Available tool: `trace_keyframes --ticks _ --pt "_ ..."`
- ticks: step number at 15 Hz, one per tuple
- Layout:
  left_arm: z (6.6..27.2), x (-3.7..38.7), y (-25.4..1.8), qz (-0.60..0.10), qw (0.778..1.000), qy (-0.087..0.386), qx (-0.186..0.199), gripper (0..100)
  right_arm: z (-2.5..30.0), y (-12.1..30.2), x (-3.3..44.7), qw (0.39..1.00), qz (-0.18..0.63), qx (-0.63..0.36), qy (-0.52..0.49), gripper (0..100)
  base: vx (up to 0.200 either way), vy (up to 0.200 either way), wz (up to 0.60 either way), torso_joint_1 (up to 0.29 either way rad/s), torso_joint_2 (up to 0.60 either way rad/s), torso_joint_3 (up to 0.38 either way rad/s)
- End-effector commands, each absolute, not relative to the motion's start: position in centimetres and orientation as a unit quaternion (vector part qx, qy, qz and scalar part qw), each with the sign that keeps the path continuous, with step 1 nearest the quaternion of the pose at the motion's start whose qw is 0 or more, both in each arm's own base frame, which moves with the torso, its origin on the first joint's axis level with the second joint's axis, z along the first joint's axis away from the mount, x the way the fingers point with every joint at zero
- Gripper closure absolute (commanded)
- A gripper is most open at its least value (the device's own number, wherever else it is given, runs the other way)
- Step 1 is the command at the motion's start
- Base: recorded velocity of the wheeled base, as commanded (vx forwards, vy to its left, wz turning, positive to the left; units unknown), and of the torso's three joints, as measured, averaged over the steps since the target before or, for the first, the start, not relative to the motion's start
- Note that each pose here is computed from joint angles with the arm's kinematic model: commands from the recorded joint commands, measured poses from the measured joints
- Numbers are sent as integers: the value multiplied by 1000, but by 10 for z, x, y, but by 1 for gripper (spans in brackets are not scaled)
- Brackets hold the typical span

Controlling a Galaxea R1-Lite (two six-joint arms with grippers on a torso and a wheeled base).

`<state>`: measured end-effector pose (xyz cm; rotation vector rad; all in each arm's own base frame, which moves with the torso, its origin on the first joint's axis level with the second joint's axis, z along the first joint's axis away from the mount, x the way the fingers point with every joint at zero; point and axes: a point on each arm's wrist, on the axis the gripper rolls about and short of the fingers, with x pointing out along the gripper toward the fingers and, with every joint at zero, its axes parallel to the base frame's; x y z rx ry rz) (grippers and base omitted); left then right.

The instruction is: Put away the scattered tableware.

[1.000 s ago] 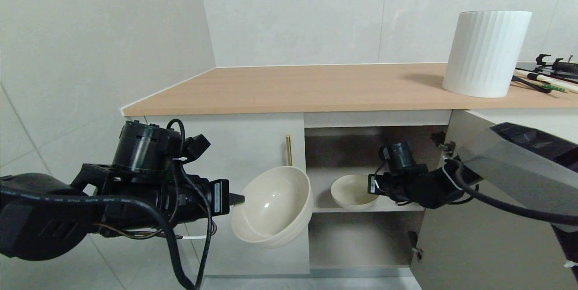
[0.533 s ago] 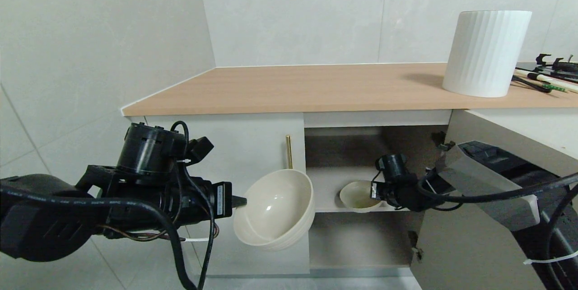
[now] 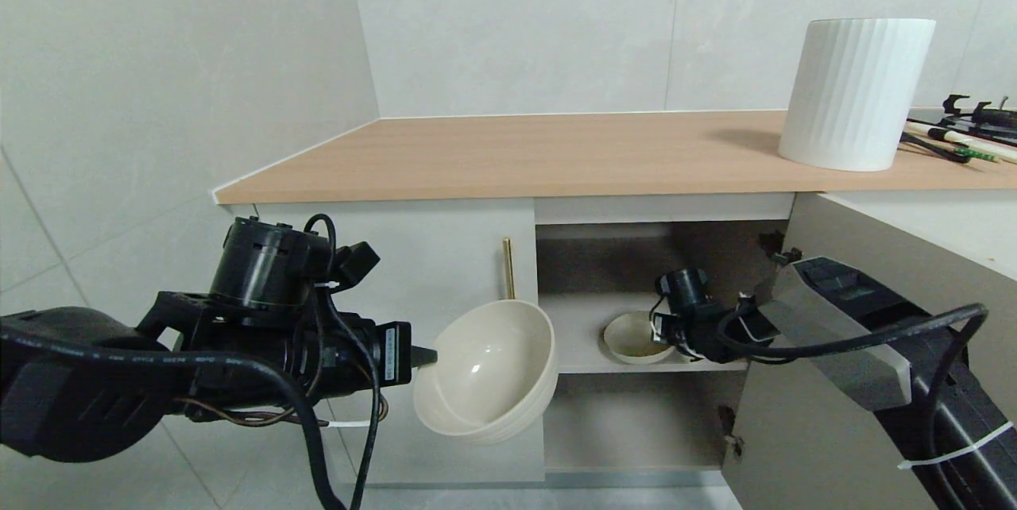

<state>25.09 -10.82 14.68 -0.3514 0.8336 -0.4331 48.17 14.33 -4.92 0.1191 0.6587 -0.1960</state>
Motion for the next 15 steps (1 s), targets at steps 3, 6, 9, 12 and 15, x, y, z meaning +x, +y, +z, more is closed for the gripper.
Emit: trace_keyframes --ticks 3,6,9,12,15 --pt "146 251 -110 -209 876 402 -167 100 -58 147 492 943 -98 62 311 100 0 0 0 0 0 0" --pt "146 251 -110 -209 876 402 -167 100 -59 147 494 944 -101 61 308 100 0 0 0 0 0 0" --pt "145 251 -110 -209 876 402 -167 100 -60 149 499 947 -106 63 296 100 0 0 0 0 0 0" --pt "145 251 -110 -209 876 402 -167 100 -59 148 502 948 -111 63 291 0 0 0 0 0 0 0" --pt "144 252 -111 -208 875 404 -167 100 -58 150 507 951 -116 73 279 0 0 0 0 0 0 0"
